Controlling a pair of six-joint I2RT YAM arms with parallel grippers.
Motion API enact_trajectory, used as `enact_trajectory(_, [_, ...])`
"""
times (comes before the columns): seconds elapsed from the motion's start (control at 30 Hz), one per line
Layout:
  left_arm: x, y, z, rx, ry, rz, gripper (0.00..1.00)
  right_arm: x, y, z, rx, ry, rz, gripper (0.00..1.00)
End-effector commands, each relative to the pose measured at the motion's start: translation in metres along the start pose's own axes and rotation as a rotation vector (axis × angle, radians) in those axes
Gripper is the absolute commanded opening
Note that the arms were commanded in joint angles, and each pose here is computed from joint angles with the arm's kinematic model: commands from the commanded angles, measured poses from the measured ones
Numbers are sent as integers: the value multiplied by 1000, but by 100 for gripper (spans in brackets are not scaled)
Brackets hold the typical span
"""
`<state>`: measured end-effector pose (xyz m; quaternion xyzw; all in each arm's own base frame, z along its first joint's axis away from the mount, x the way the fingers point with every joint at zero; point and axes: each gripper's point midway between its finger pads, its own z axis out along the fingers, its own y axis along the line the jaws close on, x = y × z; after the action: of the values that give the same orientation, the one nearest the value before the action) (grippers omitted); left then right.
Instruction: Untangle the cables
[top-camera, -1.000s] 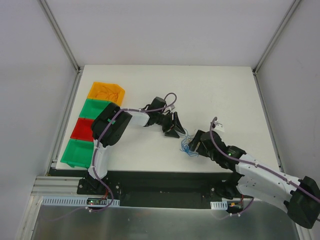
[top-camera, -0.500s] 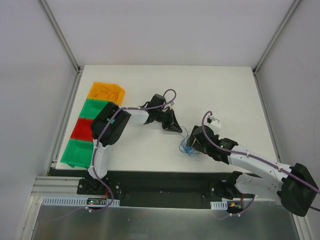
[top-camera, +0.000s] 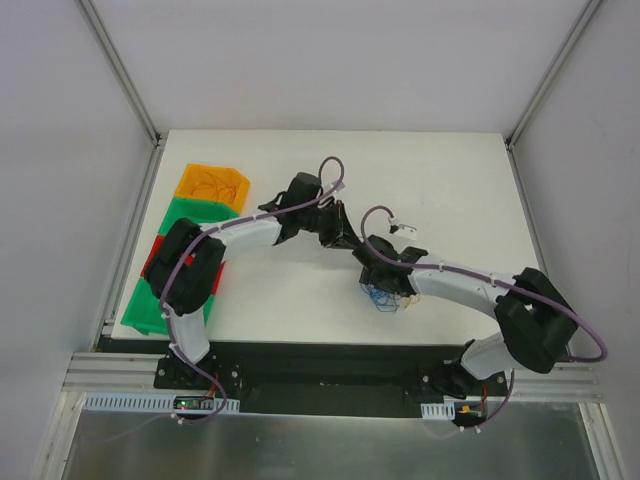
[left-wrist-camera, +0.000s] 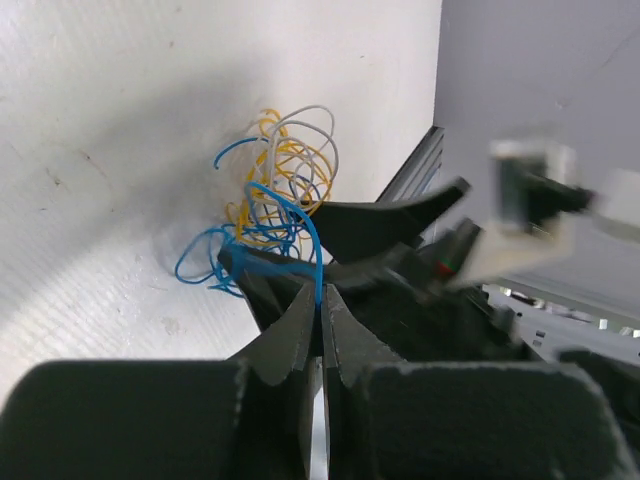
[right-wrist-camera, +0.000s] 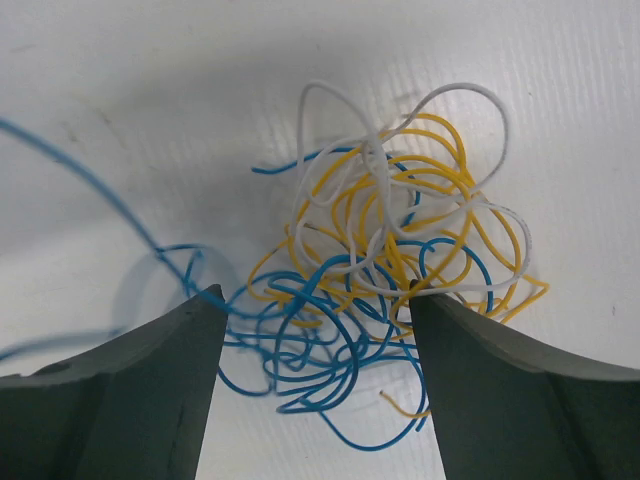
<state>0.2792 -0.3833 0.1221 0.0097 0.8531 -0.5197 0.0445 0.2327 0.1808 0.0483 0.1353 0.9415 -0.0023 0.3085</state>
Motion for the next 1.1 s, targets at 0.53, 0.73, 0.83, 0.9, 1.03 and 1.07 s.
enact_trajectory(0.53, [-84, -125, -320, -430, -1081, 664, 0, -23, -153, 0, 306, -58, 181, 77])
enact_trajectory(0.73, [-85, -117, -347, -520, -1189, 631, 0, -24, -190, -6, 342, -55, 275, 78])
enact_trajectory(0.83, [-86, -115, -356, -549, -1224, 623, 0, -20, -192, -5, 293, -30, 308, 78])
enact_trajectory(0.9, [-86, -118, -345, -518, -1180, 651, 0, -23, -184, -4, 223, -45, 276, 78])
enact_trajectory(1.03, [-86, -125, -313, -427, -1052, 702, 0, -25, -165, -4, 69, -68, 176, 79])
enact_trajectory(1.07, [-86, -126, -308, -417, -1033, 709, 0, -25, -160, -3, 34, -78, 170, 80])
